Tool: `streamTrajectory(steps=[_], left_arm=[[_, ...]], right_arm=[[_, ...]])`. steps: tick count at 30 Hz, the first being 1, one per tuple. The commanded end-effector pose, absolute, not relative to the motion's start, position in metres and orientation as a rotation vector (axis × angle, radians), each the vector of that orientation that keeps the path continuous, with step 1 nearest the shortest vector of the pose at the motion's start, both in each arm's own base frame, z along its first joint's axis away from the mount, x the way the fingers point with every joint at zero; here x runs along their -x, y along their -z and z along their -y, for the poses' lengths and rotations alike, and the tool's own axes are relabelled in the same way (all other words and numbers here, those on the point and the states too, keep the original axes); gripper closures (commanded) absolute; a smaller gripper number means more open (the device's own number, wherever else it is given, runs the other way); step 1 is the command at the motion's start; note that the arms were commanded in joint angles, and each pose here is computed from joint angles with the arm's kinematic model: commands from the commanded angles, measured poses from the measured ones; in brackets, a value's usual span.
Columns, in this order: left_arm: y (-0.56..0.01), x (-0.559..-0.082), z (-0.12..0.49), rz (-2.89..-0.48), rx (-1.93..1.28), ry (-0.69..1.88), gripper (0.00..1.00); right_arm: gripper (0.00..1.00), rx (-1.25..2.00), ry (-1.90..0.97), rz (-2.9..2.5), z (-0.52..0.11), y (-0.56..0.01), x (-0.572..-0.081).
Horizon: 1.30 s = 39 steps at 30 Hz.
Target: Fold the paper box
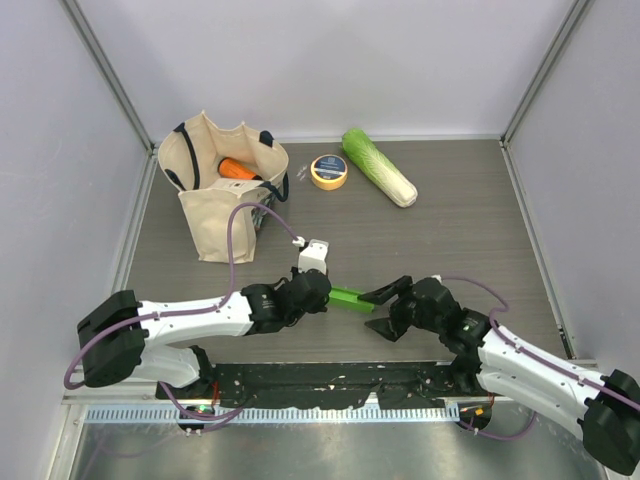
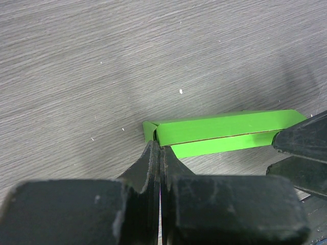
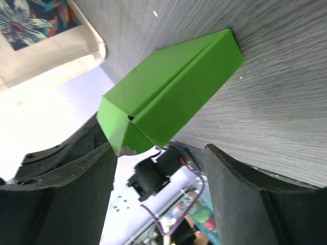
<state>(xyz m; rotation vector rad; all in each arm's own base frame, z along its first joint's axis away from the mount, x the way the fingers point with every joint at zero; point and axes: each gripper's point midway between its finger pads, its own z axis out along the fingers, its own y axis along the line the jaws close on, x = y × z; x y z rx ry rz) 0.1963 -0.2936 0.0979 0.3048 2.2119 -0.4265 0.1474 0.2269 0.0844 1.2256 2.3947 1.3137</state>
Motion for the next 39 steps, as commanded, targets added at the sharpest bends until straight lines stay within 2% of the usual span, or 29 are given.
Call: streamTrajectory(steps=[1, 5, 9, 17, 22, 25, 28, 39], left_arm=[[-0.071, -0.178, 0.282, -2.322, -0.377, 0.362, 1.00], [-0.071, -0.178, 0.283, -2.324, -0.378, 0.360, 1.00], [-0.071, -0.177, 0.284, -2.324, -0.379, 0.363, 1.00], [-0.073, -0.175, 0.285, -2.326, -0.374, 0.364, 1.00], [-0.072, -0.174, 0.286, -2.327, -0.369, 0.366, 1.00], [-0.072, -0.174, 0.287, -2.328, -0.365, 0.369, 1.00], [-0.071, -0.173, 0.287, -2.332, -0.364, 0.369, 1.00], [-0.067, -0.174, 0.289, -2.342, -0.358, 0.359, 1.00]], right_arm=[[0.27, -1.324, -1.589, -2.187, -0.240, -0.124, -0.166], [0.25, -1.248, -1.589, -2.183, -0.242, -0.139, -0.169], [0.22, -1.327, -1.533, -2.189, -0.239, -0.125, -0.172], [0.23, -1.436, -1.438, -2.112, -0.230, -0.117, -0.189], [0.34, -1.444, -1.444, -2.103, -0.233, -0.110, -0.192], [0.37, -1.446, -1.424, -2.108, -0.231, -0.105, -0.192], [0.48, -1.441, -1.395, -2.074, -0.226, -0.104, -0.196], [0.55, -1.385, -1.315, -2.051, -0.216, -0.087, -0.202]])
